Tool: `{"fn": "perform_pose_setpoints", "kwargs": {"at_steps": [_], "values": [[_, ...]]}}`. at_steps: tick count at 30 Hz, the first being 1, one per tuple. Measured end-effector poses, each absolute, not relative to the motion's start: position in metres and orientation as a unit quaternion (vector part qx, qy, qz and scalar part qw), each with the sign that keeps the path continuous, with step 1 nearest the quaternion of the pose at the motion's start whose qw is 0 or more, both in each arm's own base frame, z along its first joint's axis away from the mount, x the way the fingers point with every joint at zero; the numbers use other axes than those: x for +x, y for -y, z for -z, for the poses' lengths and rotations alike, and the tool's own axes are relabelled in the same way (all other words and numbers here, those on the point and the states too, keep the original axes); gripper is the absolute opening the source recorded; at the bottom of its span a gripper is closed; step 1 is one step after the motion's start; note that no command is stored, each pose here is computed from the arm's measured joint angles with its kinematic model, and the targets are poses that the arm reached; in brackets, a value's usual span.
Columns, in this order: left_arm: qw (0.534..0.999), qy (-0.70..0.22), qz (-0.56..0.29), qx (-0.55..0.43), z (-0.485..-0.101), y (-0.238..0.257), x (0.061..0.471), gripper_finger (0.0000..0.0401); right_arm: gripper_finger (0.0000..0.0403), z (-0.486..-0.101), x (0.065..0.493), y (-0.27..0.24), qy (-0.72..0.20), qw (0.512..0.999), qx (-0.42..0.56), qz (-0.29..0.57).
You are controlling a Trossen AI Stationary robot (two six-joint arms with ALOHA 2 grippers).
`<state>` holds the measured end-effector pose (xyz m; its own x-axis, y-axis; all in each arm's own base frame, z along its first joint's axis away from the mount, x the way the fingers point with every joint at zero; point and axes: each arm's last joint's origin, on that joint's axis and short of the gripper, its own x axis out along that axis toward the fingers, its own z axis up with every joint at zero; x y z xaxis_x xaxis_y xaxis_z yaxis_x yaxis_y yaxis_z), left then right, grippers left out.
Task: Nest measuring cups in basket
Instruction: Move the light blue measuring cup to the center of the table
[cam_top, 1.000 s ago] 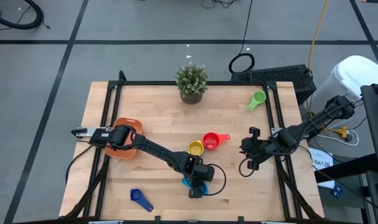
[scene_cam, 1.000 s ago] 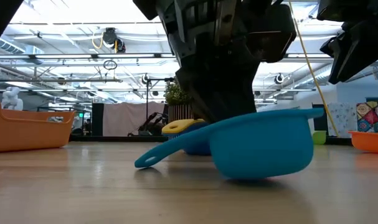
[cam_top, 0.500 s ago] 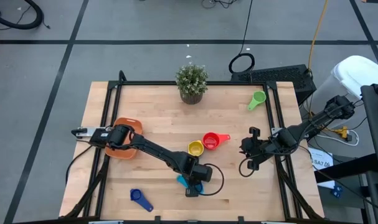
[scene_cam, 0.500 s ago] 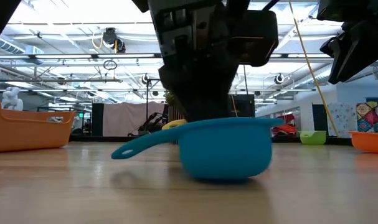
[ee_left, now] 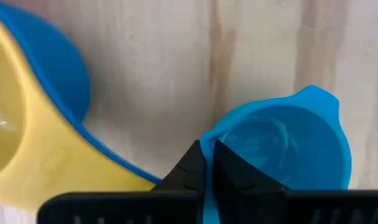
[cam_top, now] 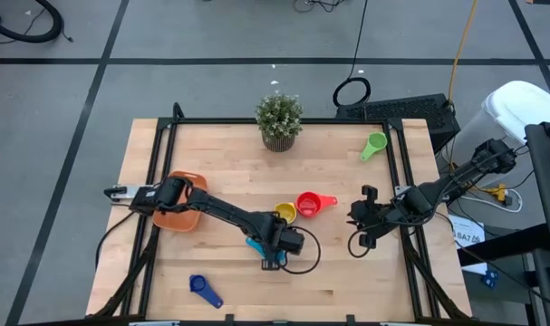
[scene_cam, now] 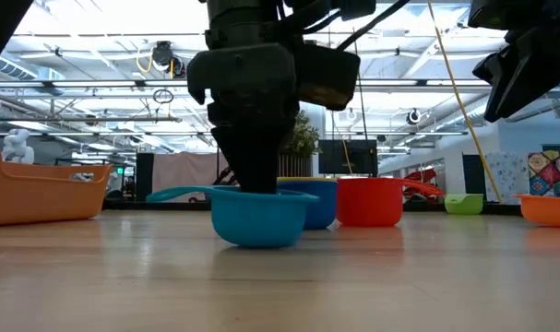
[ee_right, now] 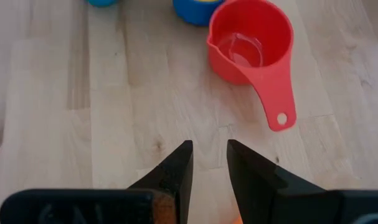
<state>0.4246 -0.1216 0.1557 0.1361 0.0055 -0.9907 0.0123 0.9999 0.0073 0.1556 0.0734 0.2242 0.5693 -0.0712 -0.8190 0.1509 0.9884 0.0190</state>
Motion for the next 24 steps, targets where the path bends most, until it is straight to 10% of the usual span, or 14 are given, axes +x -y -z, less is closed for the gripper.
{"fn": "perform_pose_setpoints", "kwargs": {"at_steps": [24], "values": [[0.71, -0.695, -0.09, 0.065, -0.157, 0.074, 0.42, 0.0011, 0.0091, -0.224, 0.153, -0.079, -0.46, 0.883, 0.071, 0.064]]}}
